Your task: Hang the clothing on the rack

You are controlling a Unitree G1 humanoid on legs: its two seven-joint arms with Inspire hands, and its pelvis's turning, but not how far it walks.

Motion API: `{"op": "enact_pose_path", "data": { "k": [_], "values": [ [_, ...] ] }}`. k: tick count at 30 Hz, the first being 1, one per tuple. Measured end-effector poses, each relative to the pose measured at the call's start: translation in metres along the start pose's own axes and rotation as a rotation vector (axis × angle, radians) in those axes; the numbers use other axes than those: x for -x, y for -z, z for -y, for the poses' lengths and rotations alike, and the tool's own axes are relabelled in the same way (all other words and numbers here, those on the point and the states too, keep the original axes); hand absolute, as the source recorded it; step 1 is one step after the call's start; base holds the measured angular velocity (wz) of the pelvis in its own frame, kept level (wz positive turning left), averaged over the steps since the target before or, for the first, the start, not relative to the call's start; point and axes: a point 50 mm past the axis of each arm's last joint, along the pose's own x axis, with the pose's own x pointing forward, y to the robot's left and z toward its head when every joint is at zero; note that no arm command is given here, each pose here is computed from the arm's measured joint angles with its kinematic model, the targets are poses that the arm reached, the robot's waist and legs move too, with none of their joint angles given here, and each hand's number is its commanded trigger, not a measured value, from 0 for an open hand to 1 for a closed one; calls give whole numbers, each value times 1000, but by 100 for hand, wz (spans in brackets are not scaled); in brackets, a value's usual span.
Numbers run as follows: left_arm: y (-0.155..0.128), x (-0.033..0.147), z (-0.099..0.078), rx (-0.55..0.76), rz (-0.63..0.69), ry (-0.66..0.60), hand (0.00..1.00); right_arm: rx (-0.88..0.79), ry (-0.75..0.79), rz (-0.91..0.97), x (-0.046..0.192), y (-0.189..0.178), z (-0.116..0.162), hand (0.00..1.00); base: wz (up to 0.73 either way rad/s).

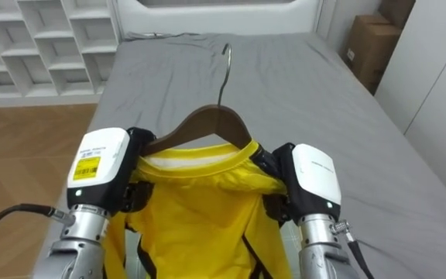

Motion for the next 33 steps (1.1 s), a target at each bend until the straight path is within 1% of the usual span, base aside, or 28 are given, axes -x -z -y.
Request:
{"op": "enact_pose_path", "data": {
  "k": [7, 12, 19, 27, 33],
  "values": [
    [-11, 2, 8, 97, 9, 28, 0, -8, -54, -19, 3, 1, -13, 100, -1],
    [-13, 3, 9, 101, 15, 33, 0, -20, -64, -33, 4, 3, -15, 100, 0],
    [-24, 5, 14, 128, 68, 51, 0, -20, -78, -32, 4, 3, -19, 100, 0],
    [-26, 5, 14, 133, 80, 50, 0, -10, -117, -27, 5, 2, -21, 100, 0],
    [-27, 5, 15, 133, 93, 56, 0, 3, -118, -22, 5, 2, -20, 100, 0]
  ]
}}
